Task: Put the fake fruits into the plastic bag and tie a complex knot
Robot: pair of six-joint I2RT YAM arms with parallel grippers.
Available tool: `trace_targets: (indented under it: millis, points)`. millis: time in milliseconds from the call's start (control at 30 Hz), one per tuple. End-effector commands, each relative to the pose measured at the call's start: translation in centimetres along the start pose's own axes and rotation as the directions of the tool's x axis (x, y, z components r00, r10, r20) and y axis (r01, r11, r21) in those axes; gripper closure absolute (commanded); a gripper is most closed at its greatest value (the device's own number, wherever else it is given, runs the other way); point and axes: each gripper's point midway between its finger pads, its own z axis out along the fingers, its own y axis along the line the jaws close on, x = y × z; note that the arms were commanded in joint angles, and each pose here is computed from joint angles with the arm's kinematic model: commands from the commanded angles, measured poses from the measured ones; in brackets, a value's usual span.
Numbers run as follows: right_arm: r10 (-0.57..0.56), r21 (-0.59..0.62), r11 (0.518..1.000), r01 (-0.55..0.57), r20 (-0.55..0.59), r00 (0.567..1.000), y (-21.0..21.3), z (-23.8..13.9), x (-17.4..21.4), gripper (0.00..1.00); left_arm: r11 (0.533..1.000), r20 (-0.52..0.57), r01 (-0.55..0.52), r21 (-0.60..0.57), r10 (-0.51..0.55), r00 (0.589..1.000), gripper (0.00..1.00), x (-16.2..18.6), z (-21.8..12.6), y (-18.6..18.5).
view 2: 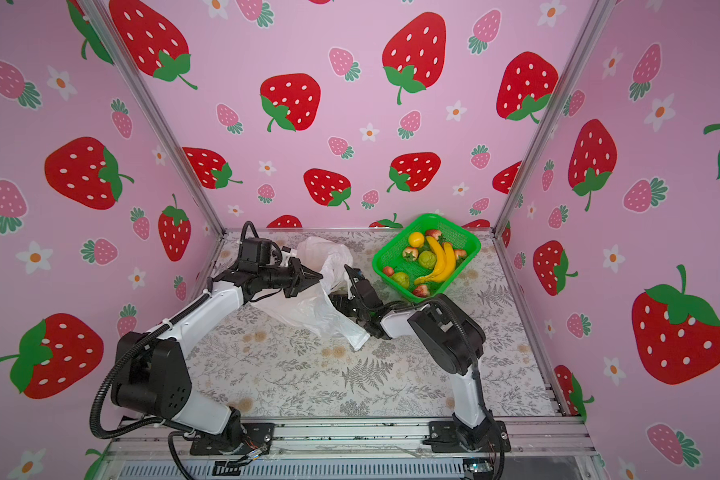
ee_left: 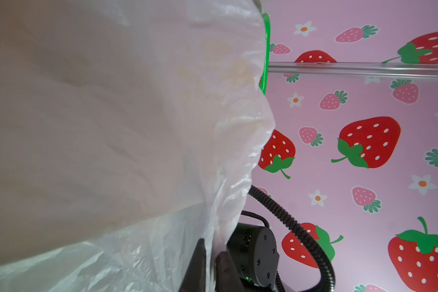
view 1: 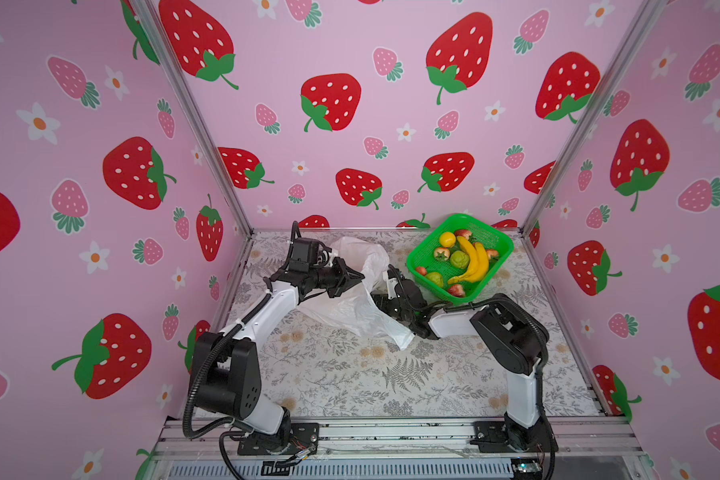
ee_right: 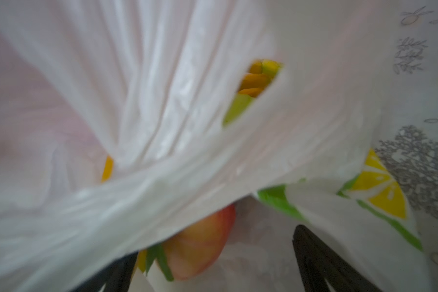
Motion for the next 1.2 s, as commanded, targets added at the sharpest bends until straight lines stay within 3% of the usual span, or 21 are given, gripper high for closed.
trace_targets:
  millis: [0, 233, 400, 533, 700, 800, 900, 967, 1067, 1167]
  points:
    - [-0.044, -0.106, 0.993, 0.042, -0.013, 0.999, 2.1, -2.4, -0.5, 0.03, 1.000, 0.019, -0.018, 0.017, 0.018, 1.000, 0.87, -0.3, -0.9, -0.2]
    - [-0.178, -0.222, 0.963, 0.151, -0.107, 0.978, 2.6, -7.8, 0.8, 0.10, 1.000, 0.056, 0.000, 0.008, 0.000, 0.998, 0.87, -1.8, -1.6, 0.8]
    - [-0.246, -0.190, 0.953, 0.235, -0.035, 0.969, 2.1, -12.8, -2.2, 0.12, 1.000, 0.076, 0.022, 0.006, -0.022, 0.997, 0.91, -2.5, -1.8, 1.7]
    - [-0.266, -0.099, 0.958, 0.271, 0.059, 0.962, 0.5, -15.9, -6.3, 0.12, 1.000, 0.076, 0.027, 0.008, -0.027, 0.997, 0.93, -2.5, -1.8, 1.9]
    - [-0.194, 0.119, 0.977, 0.177, 0.149, 0.970, -5.4, -17.6, -11.8, 0.13, 1.000, 0.080, 0.018, 0.009, -0.018, 0.997, 1.00, -2.4, -1.9, 2.0]
    - [-0.182, 0.171, 0.973, 0.155, 0.159, 0.970, -6.9, -17.1, -13.1, 0.15, 1.000, 0.091, -0.007, 0.004, 0.006, 0.996, 0.99, -2.3, -2.3, 1.7]
    - [-0.161, 0.123, 0.982, 0.143, 0.155, 0.975, -6.4, -16.1, -12.5, 0.16, 0.989, 0.141, -0.123, -0.078, 0.133, 0.981, 0.84, -2.1, -3.4, 0.9]
    - [-0.152, 0.115, 0.984, 0.136, 0.143, 0.978, -6.6, -15.6, -11.6, 0.16, 0.956, 0.169, -0.233, -0.176, 0.262, 0.950, 0.73, -1.6, -4.3, 0.3]
    - [-0.142, 0.135, 0.983, 0.124, 0.132, 0.981, -7.5, -15.5, -10.4, 0.16, 0.879, 0.174, -0.369, -0.301, 0.431, 0.885, 0.60, -0.8, -5.1, -0.7]
    - [-0.142, 0.137, 0.983, 0.123, 0.143, 0.980, -7.8, -15.6, -10.0, 0.15, 0.782, 0.130, -0.476, -0.402, 0.563, 0.816, 0.40, 0.2, -5.0, -2.0]
